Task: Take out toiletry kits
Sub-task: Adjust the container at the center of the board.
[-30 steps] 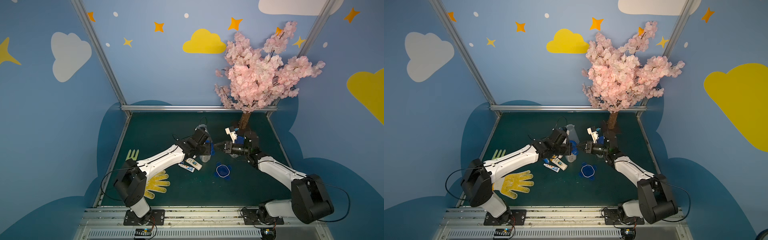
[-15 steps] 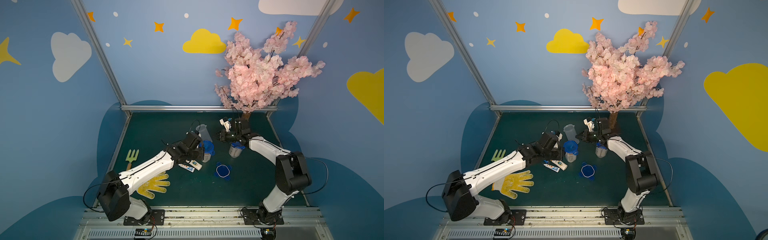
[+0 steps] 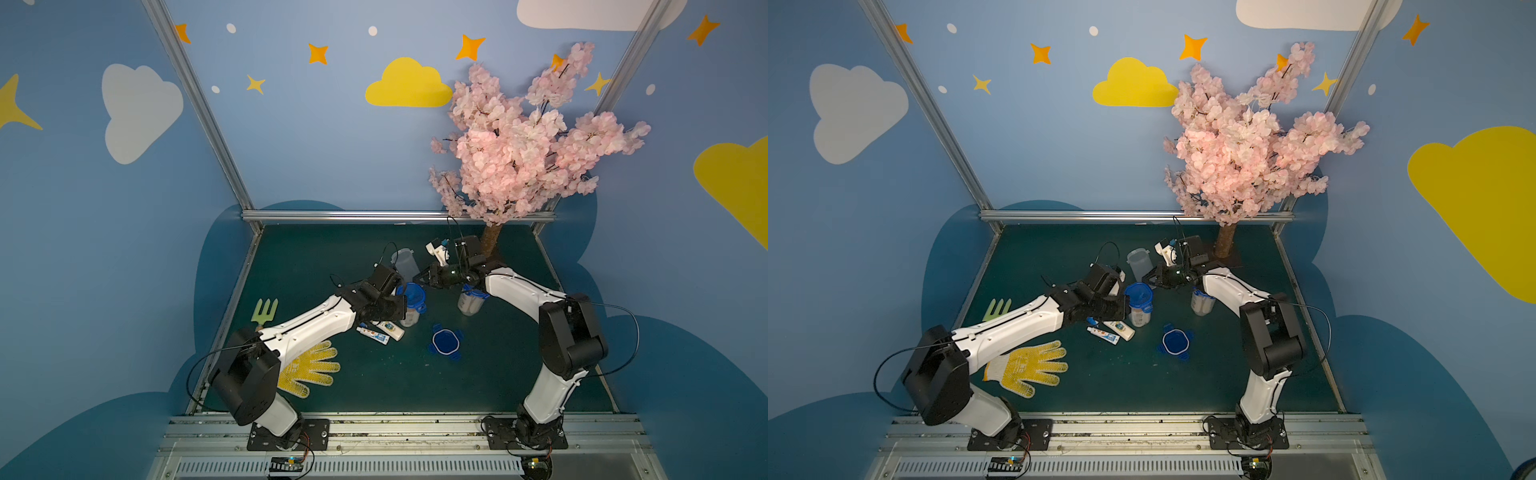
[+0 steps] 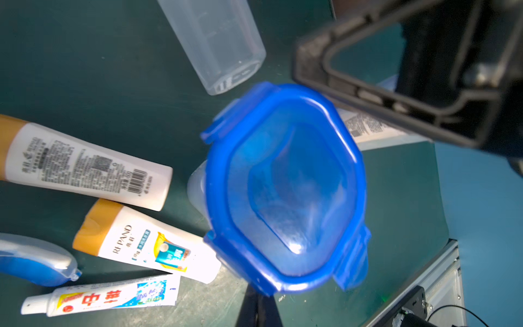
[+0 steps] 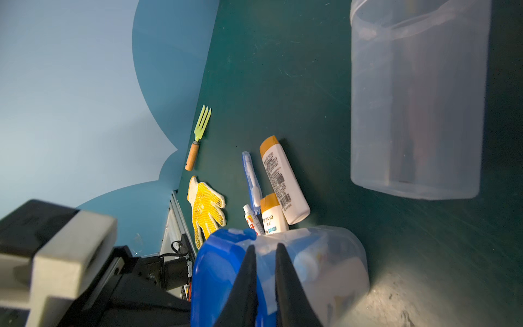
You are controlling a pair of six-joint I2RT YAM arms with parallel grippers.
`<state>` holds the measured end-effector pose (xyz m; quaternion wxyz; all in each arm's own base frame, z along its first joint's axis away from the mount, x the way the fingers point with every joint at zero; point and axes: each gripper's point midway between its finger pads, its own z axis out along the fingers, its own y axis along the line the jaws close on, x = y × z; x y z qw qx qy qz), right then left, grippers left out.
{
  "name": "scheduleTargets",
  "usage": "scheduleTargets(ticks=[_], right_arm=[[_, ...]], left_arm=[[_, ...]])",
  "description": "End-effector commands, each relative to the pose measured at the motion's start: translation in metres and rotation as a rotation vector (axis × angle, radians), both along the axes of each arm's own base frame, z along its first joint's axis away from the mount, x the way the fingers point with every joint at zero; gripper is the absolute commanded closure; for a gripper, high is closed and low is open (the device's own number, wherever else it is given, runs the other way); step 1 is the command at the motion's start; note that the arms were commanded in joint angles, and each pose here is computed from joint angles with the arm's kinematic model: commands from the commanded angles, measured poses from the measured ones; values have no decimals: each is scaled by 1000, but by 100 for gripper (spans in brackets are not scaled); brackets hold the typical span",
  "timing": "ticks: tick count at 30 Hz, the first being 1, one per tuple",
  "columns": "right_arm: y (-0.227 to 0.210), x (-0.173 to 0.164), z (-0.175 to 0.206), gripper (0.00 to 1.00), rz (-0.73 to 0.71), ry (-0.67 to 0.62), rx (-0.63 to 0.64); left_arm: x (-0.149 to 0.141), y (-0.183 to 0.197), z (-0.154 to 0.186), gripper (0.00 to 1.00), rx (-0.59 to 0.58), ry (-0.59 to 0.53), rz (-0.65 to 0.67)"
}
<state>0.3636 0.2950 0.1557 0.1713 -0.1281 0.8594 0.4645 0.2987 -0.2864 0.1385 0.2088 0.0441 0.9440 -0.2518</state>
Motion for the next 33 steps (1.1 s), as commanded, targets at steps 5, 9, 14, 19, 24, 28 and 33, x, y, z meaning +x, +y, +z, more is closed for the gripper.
scheduleTargets(ticks=[5, 9, 14, 19, 24, 28, 33], right_arm=[[-13, -30, 2, 84, -6, 12, -37], [-19, -42, 0, 84, -17, 14, -32], [-31, -50, -4, 85, -43, 8, -50], [-46, -47, 6, 83, -93, -20, 15], [-53, -55, 22, 62, -112, -82, 114], [-54, -66, 33, 38, -109, -123, 172], [-55, -83, 39, 19, -113, -145, 225]], left_arm=[[15, 3, 3, 98, -1, -21, 25], [20, 11, -2, 98, 22, -21, 40], [30, 22, -5, 98, 40, -15, 67], [32, 37, 17, 98, 61, -73, 90], [30, 47, 55, 98, 38, -178, 101], [26, 33, 72, 92, -30, -203, 59], [17, -1, 69, 72, -55, -168, -39]])
